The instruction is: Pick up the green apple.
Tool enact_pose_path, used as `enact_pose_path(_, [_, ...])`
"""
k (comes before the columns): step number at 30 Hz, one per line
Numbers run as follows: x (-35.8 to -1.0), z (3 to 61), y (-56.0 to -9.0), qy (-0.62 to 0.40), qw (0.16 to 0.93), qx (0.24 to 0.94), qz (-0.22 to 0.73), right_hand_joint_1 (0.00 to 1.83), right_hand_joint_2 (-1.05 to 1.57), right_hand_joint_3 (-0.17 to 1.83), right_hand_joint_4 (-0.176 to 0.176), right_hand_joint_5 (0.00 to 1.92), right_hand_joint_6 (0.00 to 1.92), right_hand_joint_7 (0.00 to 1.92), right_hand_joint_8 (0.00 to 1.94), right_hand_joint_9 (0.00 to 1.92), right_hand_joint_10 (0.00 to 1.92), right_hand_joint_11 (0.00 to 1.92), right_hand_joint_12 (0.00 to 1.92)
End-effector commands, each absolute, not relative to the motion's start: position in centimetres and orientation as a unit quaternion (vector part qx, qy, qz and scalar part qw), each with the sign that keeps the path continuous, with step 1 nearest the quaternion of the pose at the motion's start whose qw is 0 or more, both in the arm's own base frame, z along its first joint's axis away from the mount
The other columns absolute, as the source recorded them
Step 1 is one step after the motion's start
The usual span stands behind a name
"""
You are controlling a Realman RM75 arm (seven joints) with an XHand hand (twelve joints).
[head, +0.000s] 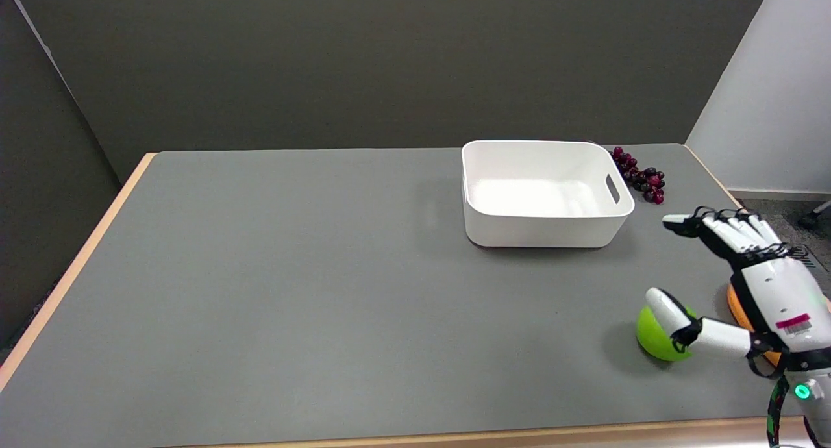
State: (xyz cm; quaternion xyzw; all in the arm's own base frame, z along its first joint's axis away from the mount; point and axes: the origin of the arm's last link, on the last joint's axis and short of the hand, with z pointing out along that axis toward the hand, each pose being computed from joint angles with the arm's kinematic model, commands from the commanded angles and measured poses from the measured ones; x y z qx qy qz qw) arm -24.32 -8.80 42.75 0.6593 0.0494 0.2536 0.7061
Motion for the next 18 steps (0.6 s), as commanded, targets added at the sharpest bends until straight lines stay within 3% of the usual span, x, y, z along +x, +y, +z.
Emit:
enact_pose_path(1, [-26.9, 40.3, -8.0, 0.081, 0.660, 0.712, 0.226, 0.39, 0.59, 0.82, 0.031, 0.37, 0.69, 0.50, 0.56, 0.31, 0.96, 0.11, 1.31])
enact_pose_path(18, [-29.2, 41.9, -5.8, 0.069, 0.709, 0.675, 0.193, 0.37, 0.59, 0.81, 0.031, 0.37, 0.69, 0.49, 0.55, 0.31, 0.97, 0.11, 1.33])
